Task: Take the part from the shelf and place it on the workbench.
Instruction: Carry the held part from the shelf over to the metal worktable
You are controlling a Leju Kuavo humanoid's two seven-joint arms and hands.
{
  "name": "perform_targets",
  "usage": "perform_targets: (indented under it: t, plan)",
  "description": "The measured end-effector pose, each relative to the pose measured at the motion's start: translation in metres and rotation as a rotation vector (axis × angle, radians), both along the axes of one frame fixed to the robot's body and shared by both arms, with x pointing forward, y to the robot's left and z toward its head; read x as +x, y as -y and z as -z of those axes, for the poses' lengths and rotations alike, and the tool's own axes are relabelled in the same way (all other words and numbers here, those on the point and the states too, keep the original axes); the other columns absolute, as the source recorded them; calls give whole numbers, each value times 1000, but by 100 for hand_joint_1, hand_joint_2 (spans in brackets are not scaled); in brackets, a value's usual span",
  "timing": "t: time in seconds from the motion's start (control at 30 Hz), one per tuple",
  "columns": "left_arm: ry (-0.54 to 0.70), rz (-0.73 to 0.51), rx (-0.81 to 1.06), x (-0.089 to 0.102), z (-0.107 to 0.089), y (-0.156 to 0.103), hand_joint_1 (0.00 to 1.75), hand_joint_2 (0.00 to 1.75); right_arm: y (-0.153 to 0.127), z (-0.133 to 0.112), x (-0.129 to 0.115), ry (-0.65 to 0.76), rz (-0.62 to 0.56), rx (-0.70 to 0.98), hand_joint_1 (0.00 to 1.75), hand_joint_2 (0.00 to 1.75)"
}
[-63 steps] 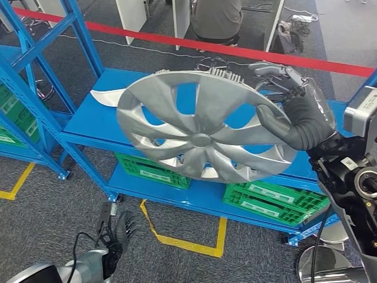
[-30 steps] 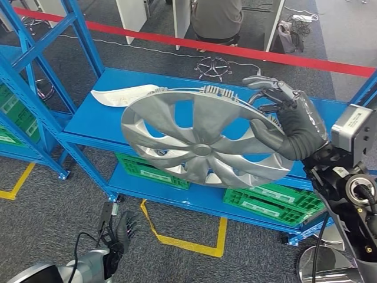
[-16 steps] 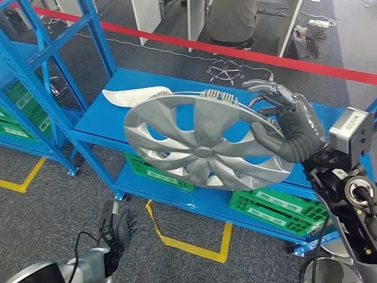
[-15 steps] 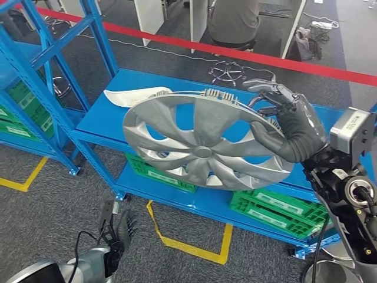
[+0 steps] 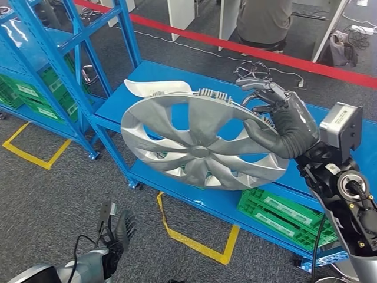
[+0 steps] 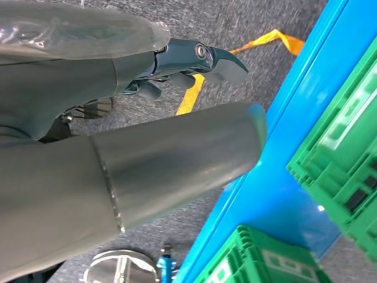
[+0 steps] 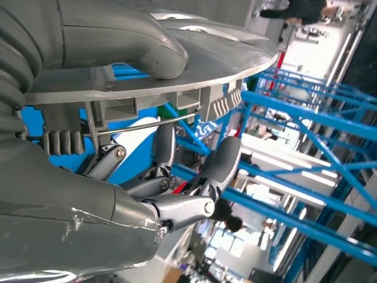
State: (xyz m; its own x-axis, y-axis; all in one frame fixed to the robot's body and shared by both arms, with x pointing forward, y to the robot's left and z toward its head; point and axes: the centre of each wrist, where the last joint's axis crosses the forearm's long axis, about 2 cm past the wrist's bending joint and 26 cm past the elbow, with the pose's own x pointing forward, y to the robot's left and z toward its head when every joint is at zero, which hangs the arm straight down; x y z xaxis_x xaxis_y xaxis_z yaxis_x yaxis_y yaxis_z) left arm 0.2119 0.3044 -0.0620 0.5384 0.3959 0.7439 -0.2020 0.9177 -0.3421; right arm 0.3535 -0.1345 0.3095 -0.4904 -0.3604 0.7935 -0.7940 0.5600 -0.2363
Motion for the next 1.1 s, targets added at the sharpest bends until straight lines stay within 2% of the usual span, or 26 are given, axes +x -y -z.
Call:
perform_targets:
  t: [1.1]
  plan:
    - [0,-2,-3,2,-1,1,0,0,-3,4,0,7,-17,-6,175,175]
